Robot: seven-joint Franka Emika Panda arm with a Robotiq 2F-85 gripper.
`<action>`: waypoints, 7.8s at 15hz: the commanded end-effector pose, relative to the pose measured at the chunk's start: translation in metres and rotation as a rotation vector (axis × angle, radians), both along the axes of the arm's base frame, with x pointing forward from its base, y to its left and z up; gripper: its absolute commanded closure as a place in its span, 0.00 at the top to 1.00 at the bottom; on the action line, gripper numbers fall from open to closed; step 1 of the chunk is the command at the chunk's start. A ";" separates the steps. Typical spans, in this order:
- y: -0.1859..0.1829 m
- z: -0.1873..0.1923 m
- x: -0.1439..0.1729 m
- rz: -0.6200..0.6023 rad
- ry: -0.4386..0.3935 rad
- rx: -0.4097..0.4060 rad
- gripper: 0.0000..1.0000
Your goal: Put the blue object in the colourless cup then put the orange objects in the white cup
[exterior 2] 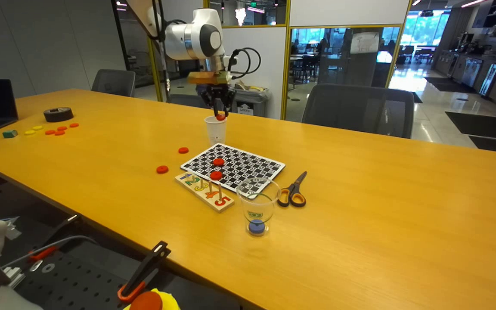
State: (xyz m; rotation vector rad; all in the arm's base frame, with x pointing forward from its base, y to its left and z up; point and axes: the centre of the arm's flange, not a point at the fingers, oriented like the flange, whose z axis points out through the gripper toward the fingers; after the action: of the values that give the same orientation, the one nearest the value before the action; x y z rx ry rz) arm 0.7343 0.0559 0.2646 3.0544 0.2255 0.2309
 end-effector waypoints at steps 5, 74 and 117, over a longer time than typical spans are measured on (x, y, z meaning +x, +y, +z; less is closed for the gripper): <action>0.021 -0.001 0.028 0.026 0.037 -0.001 0.23; -0.040 -0.019 -0.117 -0.169 -0.065 -0.011 0.22; -0.094 -0.038 -0.183 -0.207 0.063 0.024 1.00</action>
State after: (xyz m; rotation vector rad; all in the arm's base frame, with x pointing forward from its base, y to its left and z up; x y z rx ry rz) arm 0.5798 -0.0288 0.2385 3.0617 -0.0961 0.0740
